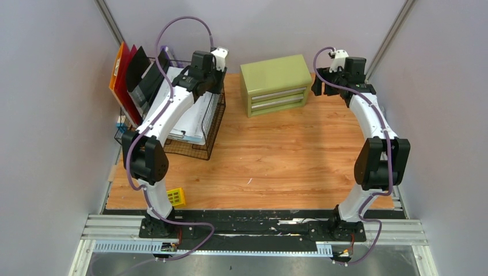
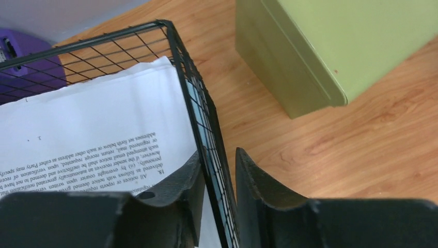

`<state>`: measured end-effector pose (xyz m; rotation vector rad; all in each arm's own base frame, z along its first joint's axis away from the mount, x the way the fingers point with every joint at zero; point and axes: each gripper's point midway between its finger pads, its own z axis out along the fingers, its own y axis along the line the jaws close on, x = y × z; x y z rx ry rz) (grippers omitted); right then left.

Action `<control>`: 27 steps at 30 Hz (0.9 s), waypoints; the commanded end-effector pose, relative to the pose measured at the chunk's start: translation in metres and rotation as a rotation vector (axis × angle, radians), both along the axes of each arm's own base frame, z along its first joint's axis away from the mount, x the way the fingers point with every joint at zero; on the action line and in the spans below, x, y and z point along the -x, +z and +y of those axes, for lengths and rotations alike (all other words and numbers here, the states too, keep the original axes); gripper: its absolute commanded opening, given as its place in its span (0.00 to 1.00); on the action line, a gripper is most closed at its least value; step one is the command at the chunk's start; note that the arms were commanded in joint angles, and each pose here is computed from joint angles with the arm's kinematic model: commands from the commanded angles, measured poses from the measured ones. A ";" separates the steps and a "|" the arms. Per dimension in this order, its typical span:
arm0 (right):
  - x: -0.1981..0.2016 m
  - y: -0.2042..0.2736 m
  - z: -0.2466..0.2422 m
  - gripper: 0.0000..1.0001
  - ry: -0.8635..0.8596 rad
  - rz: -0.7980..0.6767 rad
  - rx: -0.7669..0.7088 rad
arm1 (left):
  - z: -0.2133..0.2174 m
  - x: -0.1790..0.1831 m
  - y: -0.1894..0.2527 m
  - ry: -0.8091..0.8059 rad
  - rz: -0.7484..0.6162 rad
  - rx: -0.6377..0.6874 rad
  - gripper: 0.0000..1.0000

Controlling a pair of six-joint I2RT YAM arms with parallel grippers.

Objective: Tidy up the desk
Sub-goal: Move the storage box to the center of the board.

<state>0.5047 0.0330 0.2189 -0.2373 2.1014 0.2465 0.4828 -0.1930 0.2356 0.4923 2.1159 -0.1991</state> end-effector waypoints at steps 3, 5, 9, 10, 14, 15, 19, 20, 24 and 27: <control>-0.001 0.003 0.003 0.71 0.006 -0.011 -0.022 | -0.016 -0.030 -0.006 0.045 0.009 0.059 0.24; -0.001 0.001 0.004 0.71 0.008 -0.007 -0.024 | -0.020 -0.041 0.003 0.057 -0.012 0.076 0.22; 0.000 -0.004 0.004 0.71 0.009 0.003 -0.024 | -0.019 -0.062 0.012 0.110 -0.057 0.086 0.22; -0.001 -0.004 0.004 0.71 0.009 0.003 -0.024 | -0.018 -0.066 0.010 0.123 -0.057 0.081 0.22; -0.004 -0.010 0.003 0.71 0.006 0.014 -0.026 | -0.014 -0.076 0.019 0.168 -0.091 0.084 0.27; -0.006 -0.010 0.004 0.71 0.005 0.016 -0.030 | -0.013 -0.078 0.021 0.176 -0.100 0.085 0.29; -0.015 -0.015 0.007 0.72 0.008 0.028 -0.053 | -0.013 -0.081 0.026 0.183 -0.113 0.086 0.49; -0.015 -0.016 0.008 0.73 0.013 0.031 -0.059 | -0.014 -0.082 0.026 0.180 -0.112 0.086 0.57; -0.012 -0.018 0.011 0.73 0.026 0.039 -0.072 | -0.016 -0.075 0.038 0.152 -0.113 0.098 0.83; -0.004 -0.015 0.008 0.74 0.024 0.031 -0.056 | -0.017 -0.062 0.054 0.117 -0.127 0.112 0.98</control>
